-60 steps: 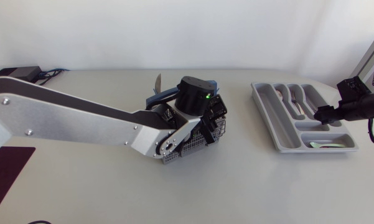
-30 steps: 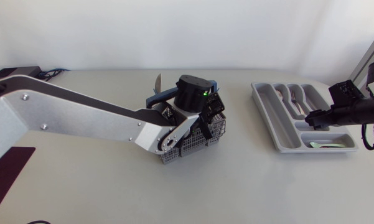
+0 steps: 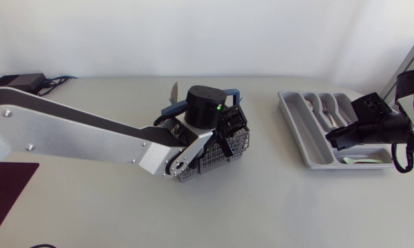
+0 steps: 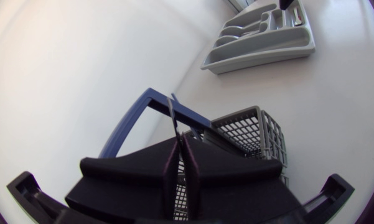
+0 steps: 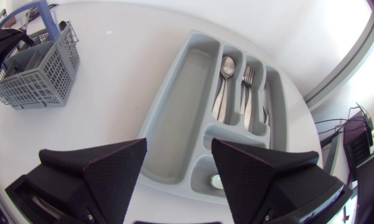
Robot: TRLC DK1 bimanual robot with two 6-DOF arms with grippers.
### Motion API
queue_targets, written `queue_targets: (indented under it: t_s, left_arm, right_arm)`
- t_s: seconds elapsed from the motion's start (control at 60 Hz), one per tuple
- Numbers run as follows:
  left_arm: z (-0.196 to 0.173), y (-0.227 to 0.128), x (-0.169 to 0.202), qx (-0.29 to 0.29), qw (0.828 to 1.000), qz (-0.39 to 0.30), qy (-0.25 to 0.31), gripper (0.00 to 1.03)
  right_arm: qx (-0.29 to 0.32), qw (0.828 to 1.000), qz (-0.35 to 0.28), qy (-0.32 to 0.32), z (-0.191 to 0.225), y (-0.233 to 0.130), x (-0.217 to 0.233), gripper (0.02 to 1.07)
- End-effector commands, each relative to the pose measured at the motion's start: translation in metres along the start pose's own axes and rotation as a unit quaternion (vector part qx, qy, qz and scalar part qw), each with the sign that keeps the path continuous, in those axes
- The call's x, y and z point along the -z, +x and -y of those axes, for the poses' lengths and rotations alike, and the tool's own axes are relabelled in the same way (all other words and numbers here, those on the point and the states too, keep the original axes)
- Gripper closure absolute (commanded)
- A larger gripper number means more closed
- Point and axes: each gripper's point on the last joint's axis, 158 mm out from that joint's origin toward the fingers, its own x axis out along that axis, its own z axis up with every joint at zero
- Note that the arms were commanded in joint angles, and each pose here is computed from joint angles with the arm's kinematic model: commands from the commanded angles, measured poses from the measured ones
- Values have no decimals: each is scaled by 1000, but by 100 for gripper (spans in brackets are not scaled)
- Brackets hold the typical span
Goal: Sort the cutlery from the basket into the organizer compartments.
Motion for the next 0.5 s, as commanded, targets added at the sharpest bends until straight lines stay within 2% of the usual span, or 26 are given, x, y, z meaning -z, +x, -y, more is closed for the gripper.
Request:
queue_targets:
  t_s: [0.0,0.483]
  left_arm:
    - [-14,-14,-9,-18,999,12,39,100]
    - [-57,-62,-52,-49,996,58,41,100]
  right_arm:
    - [-9,1000,3,-13,-15,-3,3,31]
    - [-39,997,31,-62,-63,-24,-9,31]
